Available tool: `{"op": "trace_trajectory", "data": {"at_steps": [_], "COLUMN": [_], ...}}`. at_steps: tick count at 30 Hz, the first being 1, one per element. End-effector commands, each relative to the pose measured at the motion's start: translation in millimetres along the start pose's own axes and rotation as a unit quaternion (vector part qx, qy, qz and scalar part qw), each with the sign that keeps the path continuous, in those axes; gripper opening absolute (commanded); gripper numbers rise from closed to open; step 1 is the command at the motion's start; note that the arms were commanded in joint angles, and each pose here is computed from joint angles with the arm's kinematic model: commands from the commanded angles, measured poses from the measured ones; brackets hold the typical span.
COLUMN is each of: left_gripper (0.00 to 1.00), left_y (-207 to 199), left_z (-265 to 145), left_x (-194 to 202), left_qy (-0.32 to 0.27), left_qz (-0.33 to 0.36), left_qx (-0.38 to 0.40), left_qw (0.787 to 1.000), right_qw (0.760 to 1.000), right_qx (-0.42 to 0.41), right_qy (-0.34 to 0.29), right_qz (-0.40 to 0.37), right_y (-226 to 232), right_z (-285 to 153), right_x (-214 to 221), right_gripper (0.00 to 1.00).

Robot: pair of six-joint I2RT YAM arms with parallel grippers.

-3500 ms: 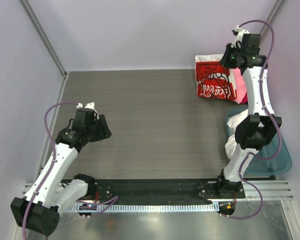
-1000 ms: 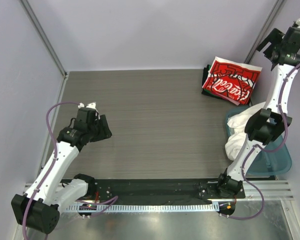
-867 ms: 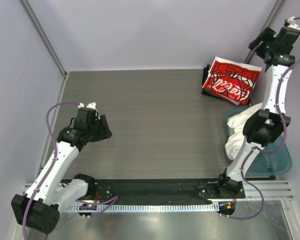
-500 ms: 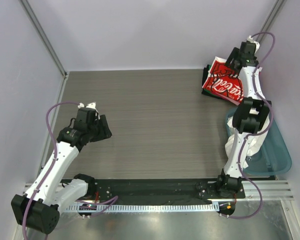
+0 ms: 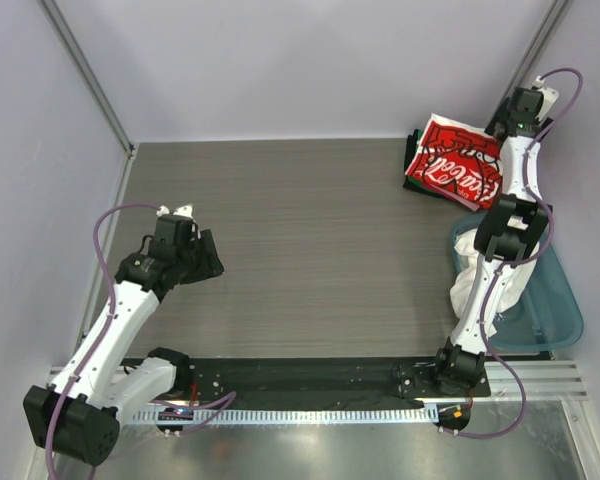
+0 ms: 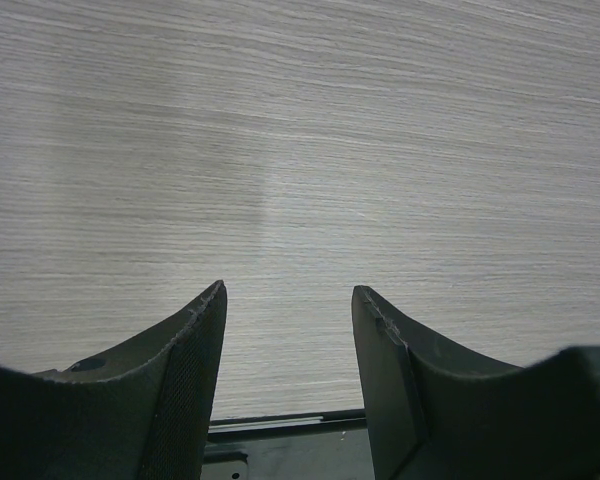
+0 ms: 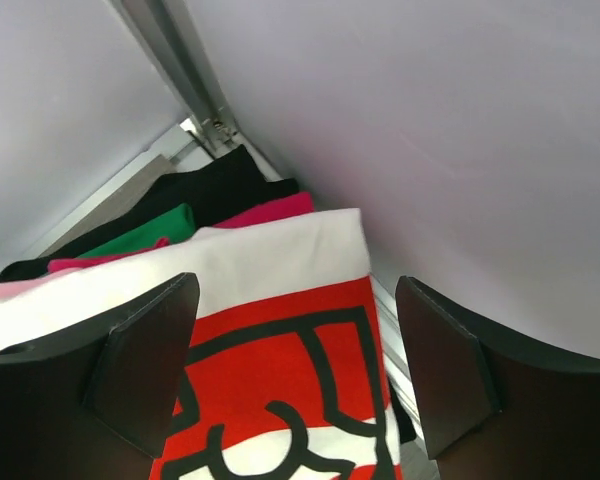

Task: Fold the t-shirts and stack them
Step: Neatly place the folded tshirt to the corner, then reset both grippers

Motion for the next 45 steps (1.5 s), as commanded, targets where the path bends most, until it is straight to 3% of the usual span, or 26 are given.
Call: {"op": "trace_trajectory", "data": {"at_steps": [1,3,7,10,11,13,14,16,17,18,19,21,22,24,26,27,29,36,45], "left_gripper": [0.54,0.54,0.55,0.54,0.54,0.54,0.54,0.54,0.55,0.56,0.56,0.61,0.66,0.76,0.89,0.91,0.93,0.92,0.91], "left_y": [-3,-3,-3,-3,-3,-3,-3,-4,-4,-4,-4,-3,-3,-3,-2,-2,-2,1,2], "left_z": [-1,-2,-6,-10,-12,-15,-16,-19,-21,-23,-25,-28,-30,-33,-36,-37,-38,-42,-47], "left_x": [-5,-6,-7,-9,-10,-10,-12,-12,-13,-14,-13,-14,-15,-15,-16,-16,-16,-19,-19], "left_qy": [-0.016,-0.020,-0.030,-0.039,-0.044,-0.051,-0.055,-0.062,-0.067,-0.072,-0.075,-0.081,-0.087,-0.096,-0.103,-0.105,-0.107,-0.123,-0.134], "left_qz": [0.002,0.002,0.001,-0.001,-0.001,-0.002,-0.003,-0.003,-0.004,-0.004,-0.003,-0.003,-0.005,-0.007,-0.007,-0.008,-0.008,-0.015,-0.018], "left_qx": [0.008,0.008,0.012,0.015,0.016,0.017,0.019,0.023,0.025,0.027,0.029,0.031,0.034,0.035,0.037,0.038,0.039,0.031,0.034], "left_qw": [1.000,1.000,0.999,0.999,0.999,0.999,0.998,0.998,0.997,0.997,0.997,0.996,0.996,0.995,0.994,0.994,0.993,0.992,0.990], "right_qw": [0.998,0.994,0.977,0.965,0.953,0.950,0.938,0.936,0.926,0.914,0.920,0.879,0.877,0.853,0.847,0.842,0.833,0.849,0.861], "right_qx": [-0.037,-0.065,-0.128,-0.182,-0.208,-0.234,-0.264,-0.295,-0.331,-0.355,-0.358,-0.453,-0.467,-0.513,-0.525,-0.533,-0.546,-0.507,-0.472], "right_qy": [-0.050,-0.067,-0.141,-0.157,-0.186,-0.176,-0.195,-0.166,-0.151,-0.167,-0.125,-0.110,-0.063,-0.032,0.011,0.050,0.077,0.145,0.188], "right_qz": [0.028,0.049,0.091,0.109,0.116,0.112,0.113,0.102,0.098,0.106,0.100,0.105,0.091,0.091,0.080,0.063,0.045,-0.030,-0.032], "right_y": [9,16,25,32,32,38,39,49,66,55,61,75,85,100,98,102,99,78,54], "right_z": [-18,-32,-112,-163,-211,-240,-286,-312,-335,-376,-369,-435,-433,-463,-469,-476,-489,-509,-506], "right_x": [-37,-54,-123,-142,-161,-151,-158,-129,-115,-115,-80,-49,-5,38,92,131,161,264,305], "right_gripper": [0.86,0.86,0.88,0.89,0.89,0.89,0.90,0.90,0.90,0.90,0.90,0.97,1.00,1.00,1.00,1.00,1.00,1.00,1.00]}}
Point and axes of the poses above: each gripper's point midway between its finger pads, its own z axis out along the fingers, its own y axis along the line the jaws close on, x = y × z, the point moved 5 cm from there along -z, back along the fingers, and after that the axes turned 5 degrees about -z, right-handed, at the moved point
